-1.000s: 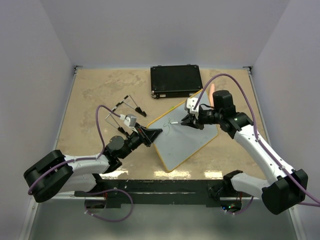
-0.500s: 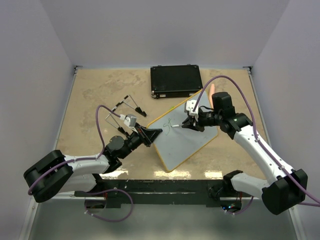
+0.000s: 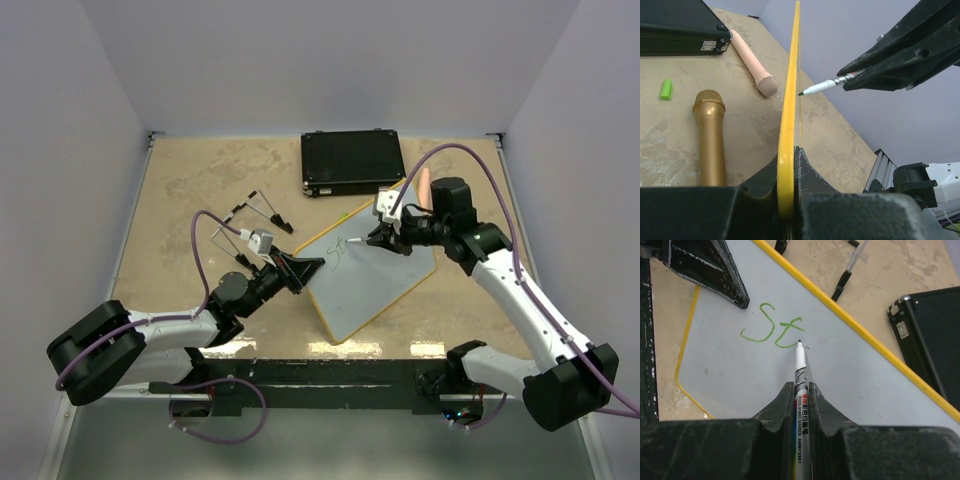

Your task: Write a sentence on the whiteboard

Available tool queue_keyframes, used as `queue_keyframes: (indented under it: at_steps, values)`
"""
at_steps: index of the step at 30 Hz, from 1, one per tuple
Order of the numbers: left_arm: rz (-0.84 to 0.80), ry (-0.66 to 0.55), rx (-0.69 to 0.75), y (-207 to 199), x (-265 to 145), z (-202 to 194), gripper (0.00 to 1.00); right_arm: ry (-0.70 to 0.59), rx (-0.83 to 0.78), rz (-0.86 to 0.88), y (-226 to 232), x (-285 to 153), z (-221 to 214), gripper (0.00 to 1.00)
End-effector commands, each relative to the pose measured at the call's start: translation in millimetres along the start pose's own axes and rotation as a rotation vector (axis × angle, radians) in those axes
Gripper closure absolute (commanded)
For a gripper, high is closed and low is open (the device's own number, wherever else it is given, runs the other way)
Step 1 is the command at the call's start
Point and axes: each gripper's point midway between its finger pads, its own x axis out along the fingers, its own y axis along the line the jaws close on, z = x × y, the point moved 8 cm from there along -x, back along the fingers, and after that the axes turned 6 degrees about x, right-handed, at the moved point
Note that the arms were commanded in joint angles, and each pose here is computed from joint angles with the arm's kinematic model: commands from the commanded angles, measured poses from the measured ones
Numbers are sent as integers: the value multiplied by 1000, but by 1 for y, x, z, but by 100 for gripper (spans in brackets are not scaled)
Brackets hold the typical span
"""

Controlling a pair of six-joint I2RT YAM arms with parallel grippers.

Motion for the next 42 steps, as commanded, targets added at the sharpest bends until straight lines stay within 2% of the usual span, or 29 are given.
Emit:
queue_keyframes:
  at_steps: [1,42]
  values:
    - [-10,78,80,6,-8,-15,100,-87,-61,-51,-6,-16,35,100]
    - [-13,78,81,7,-7,-15,100,46,-17,-17,0,-3,-12,100]
